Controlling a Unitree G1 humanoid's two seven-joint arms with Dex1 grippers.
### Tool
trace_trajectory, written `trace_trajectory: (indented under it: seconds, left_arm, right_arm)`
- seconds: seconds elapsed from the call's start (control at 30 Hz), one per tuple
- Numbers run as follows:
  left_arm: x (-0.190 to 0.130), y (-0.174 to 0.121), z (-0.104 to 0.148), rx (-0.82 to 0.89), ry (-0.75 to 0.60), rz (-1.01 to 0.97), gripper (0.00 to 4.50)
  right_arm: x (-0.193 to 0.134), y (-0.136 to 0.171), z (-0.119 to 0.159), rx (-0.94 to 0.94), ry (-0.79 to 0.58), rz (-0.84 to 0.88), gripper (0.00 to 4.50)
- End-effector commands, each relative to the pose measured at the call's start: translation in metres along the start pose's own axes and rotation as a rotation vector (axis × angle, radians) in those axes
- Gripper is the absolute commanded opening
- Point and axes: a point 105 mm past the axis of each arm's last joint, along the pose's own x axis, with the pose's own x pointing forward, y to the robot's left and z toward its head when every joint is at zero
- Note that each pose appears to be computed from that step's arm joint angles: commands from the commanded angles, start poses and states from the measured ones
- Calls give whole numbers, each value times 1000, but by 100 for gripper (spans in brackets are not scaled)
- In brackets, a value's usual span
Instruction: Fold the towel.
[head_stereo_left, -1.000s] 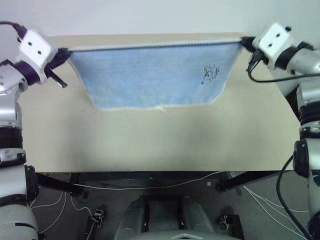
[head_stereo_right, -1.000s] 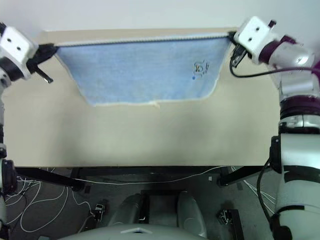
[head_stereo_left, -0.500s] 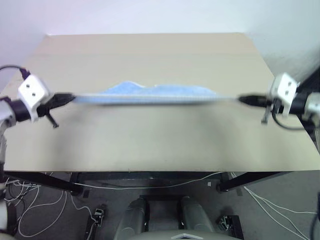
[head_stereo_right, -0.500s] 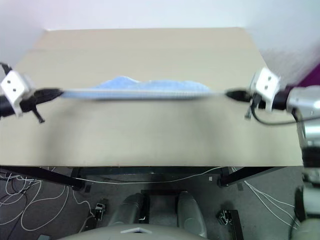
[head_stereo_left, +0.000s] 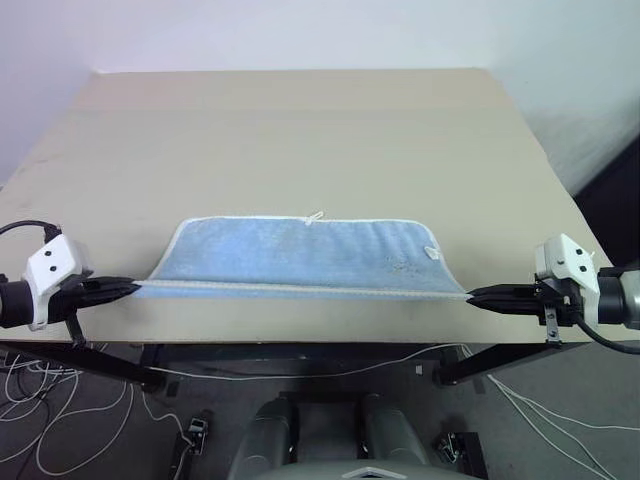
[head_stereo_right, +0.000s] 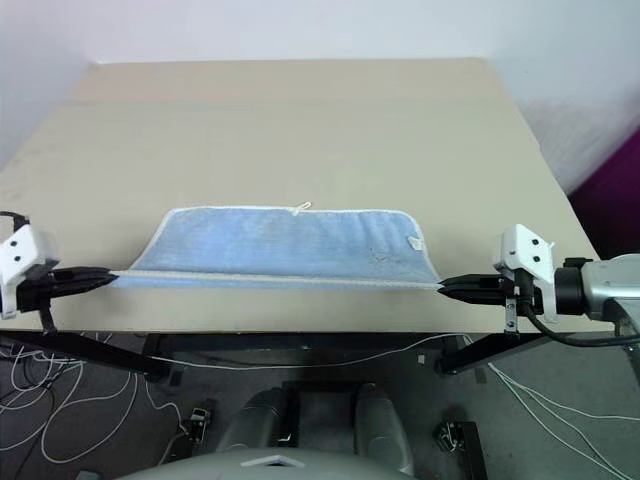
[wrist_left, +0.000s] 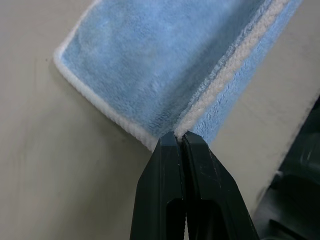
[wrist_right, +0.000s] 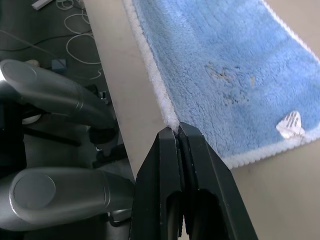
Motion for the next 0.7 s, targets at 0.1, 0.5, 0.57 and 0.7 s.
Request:
trace_trajectory:
  seconds: [0.1, 0.5, 0.57, 0.7]
  left_arm:
    - [8, 28, 13, 57, -10, 118, 0]
    - [65, 86, 27, 156, -9, 318, 0]
    - [73, 91, 28, 171, -4, 339, 0]
    - [83, 98, 27, 188, 12, 363, 0]
  right_arm:
    - [5, -34, 13, -97, -4, -111, 1]
    - [36, -121, 0, -180, 66, -328, 1]
    - [39, -129, 0, -188, 69, -348, 1]
    - [44, -138, -2, -196, 74, -363, 1]
